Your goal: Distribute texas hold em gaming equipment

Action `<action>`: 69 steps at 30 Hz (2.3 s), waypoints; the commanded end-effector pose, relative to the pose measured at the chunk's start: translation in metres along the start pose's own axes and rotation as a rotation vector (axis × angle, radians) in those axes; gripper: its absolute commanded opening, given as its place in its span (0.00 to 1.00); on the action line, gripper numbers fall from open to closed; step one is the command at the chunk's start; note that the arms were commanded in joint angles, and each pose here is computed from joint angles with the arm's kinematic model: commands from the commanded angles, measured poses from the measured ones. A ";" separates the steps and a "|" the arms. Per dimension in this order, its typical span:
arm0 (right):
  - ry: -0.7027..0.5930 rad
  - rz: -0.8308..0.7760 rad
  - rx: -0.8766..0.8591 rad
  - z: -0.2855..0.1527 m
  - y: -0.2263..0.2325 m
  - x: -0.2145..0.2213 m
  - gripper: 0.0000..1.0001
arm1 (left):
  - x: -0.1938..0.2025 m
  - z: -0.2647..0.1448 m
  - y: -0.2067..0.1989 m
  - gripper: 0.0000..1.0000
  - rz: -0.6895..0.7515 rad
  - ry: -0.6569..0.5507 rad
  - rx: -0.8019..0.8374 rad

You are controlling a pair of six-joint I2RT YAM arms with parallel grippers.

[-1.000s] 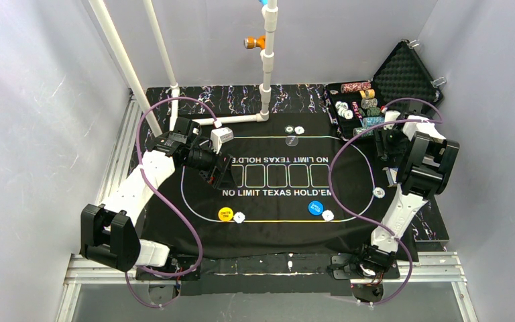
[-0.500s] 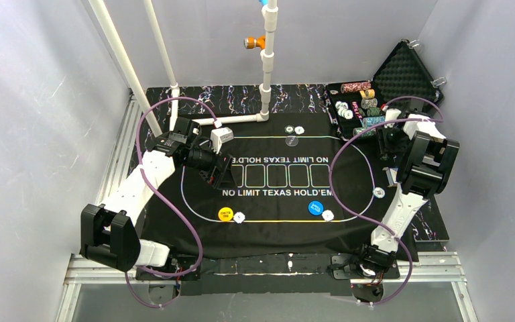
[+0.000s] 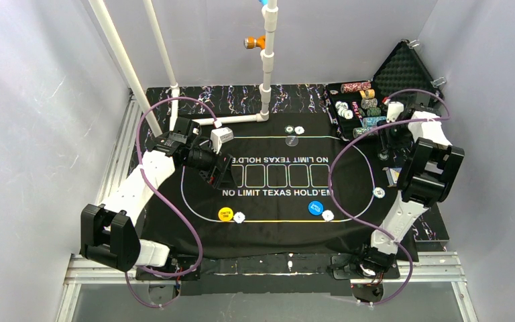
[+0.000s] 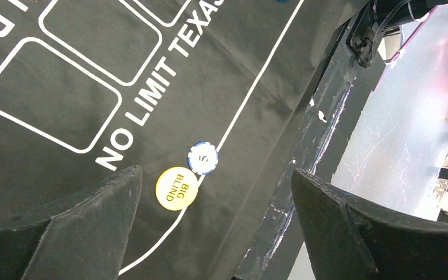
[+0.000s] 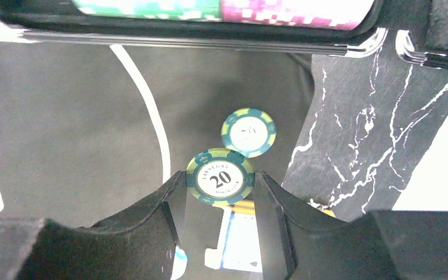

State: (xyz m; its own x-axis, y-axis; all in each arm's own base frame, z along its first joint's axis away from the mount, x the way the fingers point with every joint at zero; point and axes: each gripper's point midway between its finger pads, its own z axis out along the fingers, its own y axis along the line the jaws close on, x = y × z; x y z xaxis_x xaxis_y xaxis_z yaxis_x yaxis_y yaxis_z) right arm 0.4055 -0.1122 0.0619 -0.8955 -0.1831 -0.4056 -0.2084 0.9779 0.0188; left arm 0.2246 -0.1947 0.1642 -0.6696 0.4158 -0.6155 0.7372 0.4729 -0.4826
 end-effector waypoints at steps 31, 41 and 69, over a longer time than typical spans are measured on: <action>0.089 -1.058 -0.507 -0.062 0.339 0.147 0.39 | -0.008 -0.015 -0.011 0.99 -0.008 -0.047 0.024; 0.140 -1.114 -0.525 -0.053 0.349 0.163 0.41 | -0.009 -0.015 -0.010 0.99 -0.012 -0.046 0.025; 0.168 -1.145 -0.483 -0.059 0.342 0.164 0.67 | -0.007 -0.014 -0.007 0.99 -0.014 -0.041 0.016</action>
State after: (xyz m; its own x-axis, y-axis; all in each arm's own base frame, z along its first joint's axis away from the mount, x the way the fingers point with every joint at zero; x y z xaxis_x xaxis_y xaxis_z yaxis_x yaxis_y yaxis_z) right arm 0.1470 0.1802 0.0346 -0.1275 -0.9633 -0.2361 -0.9870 0.0998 0.1257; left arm 0.2266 -0.1895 0.1683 -0.6880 0.3850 -0.6152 0.7182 0.4827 -0.5011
